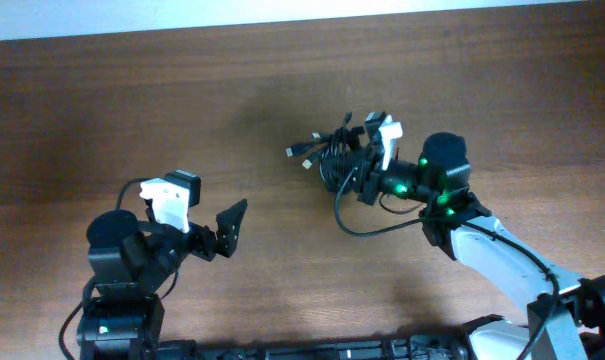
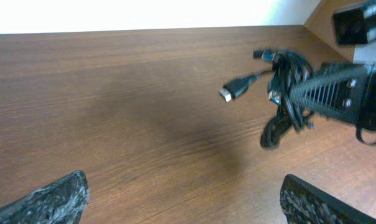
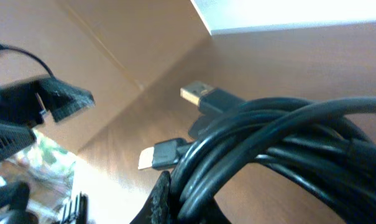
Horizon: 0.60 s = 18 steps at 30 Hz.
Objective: Untangle cables
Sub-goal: 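Lift the bundle with the right gripper toward the left gripper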
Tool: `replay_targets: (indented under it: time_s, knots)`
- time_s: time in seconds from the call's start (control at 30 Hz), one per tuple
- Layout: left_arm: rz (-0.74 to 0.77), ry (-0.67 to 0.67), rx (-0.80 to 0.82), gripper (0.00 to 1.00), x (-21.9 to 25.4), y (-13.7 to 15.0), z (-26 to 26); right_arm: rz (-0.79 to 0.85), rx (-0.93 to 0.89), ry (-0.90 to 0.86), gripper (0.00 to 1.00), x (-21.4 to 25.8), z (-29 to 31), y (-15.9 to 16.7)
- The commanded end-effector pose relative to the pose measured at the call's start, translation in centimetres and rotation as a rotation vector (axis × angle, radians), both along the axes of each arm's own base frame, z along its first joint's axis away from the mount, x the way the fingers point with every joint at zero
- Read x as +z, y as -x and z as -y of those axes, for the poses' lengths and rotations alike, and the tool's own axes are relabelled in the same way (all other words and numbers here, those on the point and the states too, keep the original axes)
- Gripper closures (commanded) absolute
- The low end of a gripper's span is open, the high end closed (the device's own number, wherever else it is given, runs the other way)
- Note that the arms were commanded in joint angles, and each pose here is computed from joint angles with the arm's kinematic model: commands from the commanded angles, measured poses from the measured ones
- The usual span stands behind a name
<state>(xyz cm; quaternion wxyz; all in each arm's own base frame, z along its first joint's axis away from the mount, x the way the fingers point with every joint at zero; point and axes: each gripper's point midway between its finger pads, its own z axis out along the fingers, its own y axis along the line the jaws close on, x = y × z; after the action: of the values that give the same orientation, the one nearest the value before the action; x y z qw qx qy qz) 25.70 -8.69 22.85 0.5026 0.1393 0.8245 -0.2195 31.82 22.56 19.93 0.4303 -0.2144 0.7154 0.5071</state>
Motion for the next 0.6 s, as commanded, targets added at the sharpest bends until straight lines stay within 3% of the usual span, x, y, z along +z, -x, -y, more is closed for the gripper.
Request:
replay_targets:
  time_s: [0.0, 0.07, 0.2, 0.37, 0.57]
  knots:
    - [0.028, 0.019, -0.062, 0.01, 1.0, 0.4, 0.9, -0.192, -0.098, -0.230, 0.96, 4.1, 0.4, -1.5]
    - [0.066, 0.051, -0.131, 0.01, 2.0, 0.7, 1.9, -0.340, -0.115, -0.398, 0.96, 6.3, 0.7, -1.9]
    - [0.176, 0.105, -0.261, 0.01, 4.8, 1.4, 3.8, -0.457, -0.072, -0.691, 0.96, 11.7, 0.6, -1.2]
    - [0.238, 0.141, -0.422, 0.01, 6.1, 1.3, 7.7, -0.425, -0.047, -0.804, 0.96, 14.0, -2.4, 0.7]
    - [0.261, 0.159, -0.559, 0.01, 5.3, 0.0, 12.0, -0.435, -0.017, -0.808, 0.96, 14.3, -3.5, 1.6]
